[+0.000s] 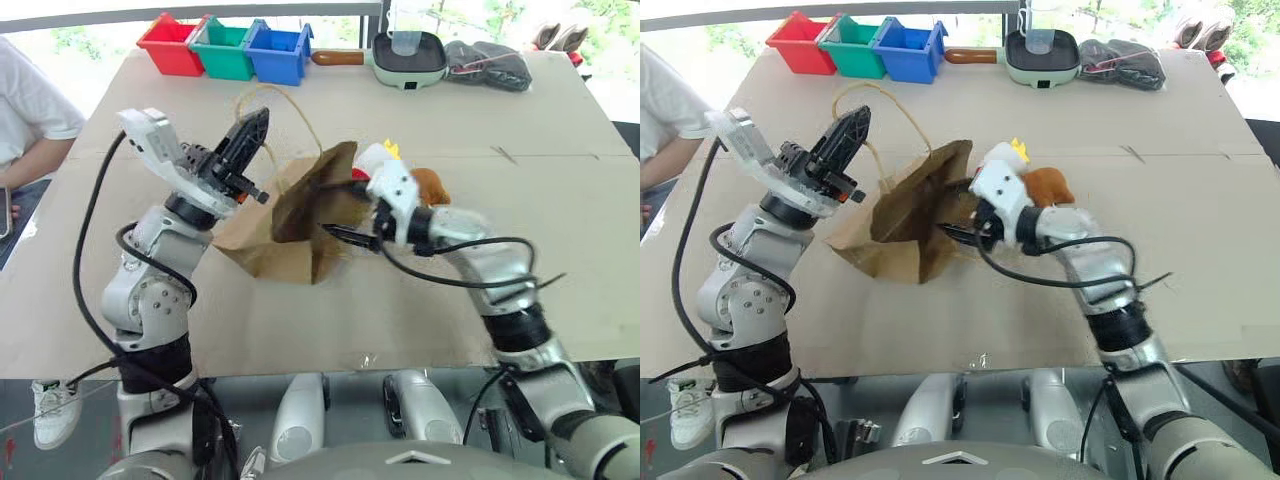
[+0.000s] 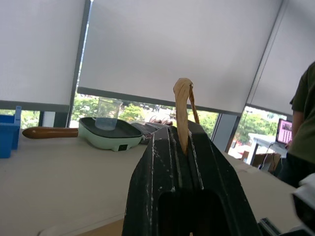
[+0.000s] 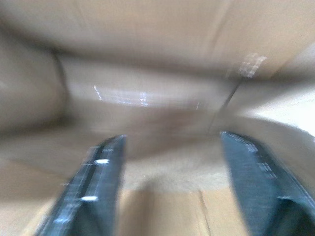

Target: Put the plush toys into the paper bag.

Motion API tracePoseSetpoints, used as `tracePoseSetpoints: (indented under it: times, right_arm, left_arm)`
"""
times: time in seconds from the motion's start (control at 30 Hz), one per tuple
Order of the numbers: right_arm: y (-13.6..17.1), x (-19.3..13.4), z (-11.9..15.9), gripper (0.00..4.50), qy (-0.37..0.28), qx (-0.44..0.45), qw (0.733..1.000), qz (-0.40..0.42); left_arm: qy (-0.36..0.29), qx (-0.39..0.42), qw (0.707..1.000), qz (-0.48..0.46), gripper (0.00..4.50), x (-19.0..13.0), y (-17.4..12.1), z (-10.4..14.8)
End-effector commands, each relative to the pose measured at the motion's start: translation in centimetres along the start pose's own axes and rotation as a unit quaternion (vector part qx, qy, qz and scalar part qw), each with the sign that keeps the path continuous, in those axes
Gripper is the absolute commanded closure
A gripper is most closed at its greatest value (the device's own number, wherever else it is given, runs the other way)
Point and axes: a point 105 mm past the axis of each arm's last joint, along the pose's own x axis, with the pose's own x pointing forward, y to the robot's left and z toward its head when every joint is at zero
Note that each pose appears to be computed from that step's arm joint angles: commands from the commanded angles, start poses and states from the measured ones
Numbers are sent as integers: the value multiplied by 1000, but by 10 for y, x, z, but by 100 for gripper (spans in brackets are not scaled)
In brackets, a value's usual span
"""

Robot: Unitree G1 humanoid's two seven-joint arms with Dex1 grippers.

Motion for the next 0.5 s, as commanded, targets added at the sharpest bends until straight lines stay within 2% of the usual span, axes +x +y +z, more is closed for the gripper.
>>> tracePoseSetpoints:
  times: [0.03,0.13,0.2,0.27,0.4,0.5]
  right_arm:
    - [-12,-27,28,49,-30,17,998,-44]
    - [-38,-40,26,49,-6,23,992,-125]
    - [-70,-46,4,49,46,40,976,-210]
    - [-85,-46,-15,49,86,52,964,-246]
    - [-100,-41,-48,49,148,54,951,-264]
    - [-102,-34,-76,49,194,84,947,-240]
  left_arm:
    - [-36,-23,999,-13,450,3,4,15]
    - [-34,-21,999,-16,450,3,7,16]
    - [-35,-18,999,-12,450,2,8,18]
    - [-35,-13,999,-8,450,1,9,19]
    - [-36,-3,999,3,450,0,9,21]
    - [-28,15,999,14,450,-5,11,21]
